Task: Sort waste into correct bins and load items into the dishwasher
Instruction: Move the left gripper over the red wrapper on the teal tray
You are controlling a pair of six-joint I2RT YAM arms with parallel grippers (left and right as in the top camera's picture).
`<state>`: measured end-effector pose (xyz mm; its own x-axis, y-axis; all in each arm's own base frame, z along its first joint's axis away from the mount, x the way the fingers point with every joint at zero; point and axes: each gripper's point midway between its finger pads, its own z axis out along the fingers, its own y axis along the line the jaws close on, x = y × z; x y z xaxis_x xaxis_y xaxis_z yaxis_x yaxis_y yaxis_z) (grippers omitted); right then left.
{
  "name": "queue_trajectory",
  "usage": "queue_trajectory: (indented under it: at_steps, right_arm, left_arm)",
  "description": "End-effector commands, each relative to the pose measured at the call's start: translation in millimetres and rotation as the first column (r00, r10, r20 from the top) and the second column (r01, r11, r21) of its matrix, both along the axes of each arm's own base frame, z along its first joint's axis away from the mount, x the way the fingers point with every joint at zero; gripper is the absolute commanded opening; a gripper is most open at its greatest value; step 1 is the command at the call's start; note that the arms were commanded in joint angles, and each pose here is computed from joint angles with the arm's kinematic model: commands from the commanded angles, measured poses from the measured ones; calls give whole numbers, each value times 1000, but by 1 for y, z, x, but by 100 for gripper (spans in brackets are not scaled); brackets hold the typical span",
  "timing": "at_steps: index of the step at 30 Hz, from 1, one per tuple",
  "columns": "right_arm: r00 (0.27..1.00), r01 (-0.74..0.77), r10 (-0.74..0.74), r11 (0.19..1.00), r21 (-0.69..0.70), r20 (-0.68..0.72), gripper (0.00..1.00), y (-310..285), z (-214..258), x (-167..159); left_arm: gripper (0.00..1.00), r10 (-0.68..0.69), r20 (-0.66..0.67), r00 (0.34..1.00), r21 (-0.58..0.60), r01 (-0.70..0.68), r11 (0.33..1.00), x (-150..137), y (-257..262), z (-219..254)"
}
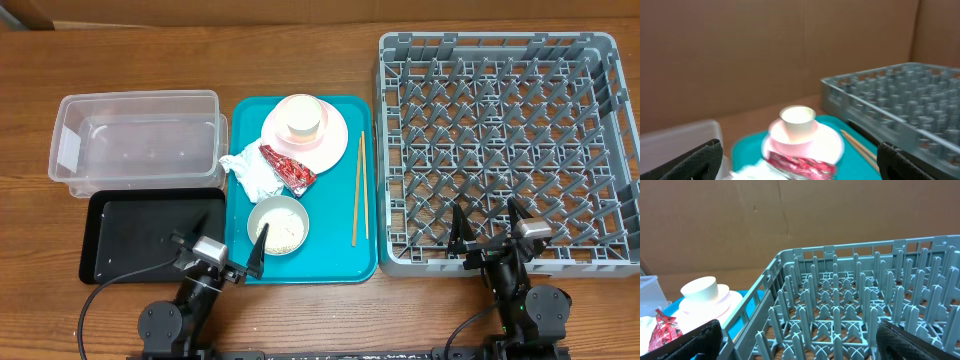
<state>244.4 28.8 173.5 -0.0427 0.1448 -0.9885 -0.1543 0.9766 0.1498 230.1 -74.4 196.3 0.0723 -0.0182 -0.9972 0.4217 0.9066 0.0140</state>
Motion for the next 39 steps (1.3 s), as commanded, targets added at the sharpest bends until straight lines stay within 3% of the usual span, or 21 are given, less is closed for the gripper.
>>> queue_trajectory:
  at_steps: [1, 9, 15, 19, 23, 27, 33, 35, 39]
  right_arm:
    - [1000, 8, -8, 1000, 4, 6, 100, -2, -1, 0]
    - [1000, 8, -8, 1000, 4, 6, 100, -2, -1, 0]
    - [1000, 8, -8, 1000, 4, 6, 100, -2, -1, 0]
    - [1000, 8, -8, 1000, 4, 6, 100, -2, -1, 0]
    - [1000, 8, -8, 1000, 4, 6, 100, -2, -1, 0]
    - [1000, 8, -8, 1000, 3, 6, 100, -2, -1, 0]
    - [1000, 8, -8, 1000, 4, 6, 100, -2, -1, 0]
    - [1000, 8, -8, 1000, 4, 6, 100, -2, -1, 0]
    - [1000, 8, -8, 1000, 4, 6, 100, -2, -1, 0]
  left_arm:
    - [100, -81, -2, 997, -107, 80, 991, -14, -11, 33]
    - [100, -33, -68, 997, -115, 25, 993, -33, -3, 112]
    - [100, -141, -282, 949, -117, 112, 987, -20, -20, 161]
    - [100, -250, -527, 812, -181, 180, 967, -7, -37, 178]
    - [100, -243, -761, 602, -217, 117, 969, 8, -38, 172]
    - [100, -264, -854, 449, -260, 74, 963, 34, -42, 159]
    - [100, -254, -920, 298, -260, 20, 965, 79, -43, 110]
    - [74, -248, -935, 253, -255, 7, 967, 89, -42, 95]
    - [4, -92, -986, 142, -102, -67, 992, 107, -21, 45]
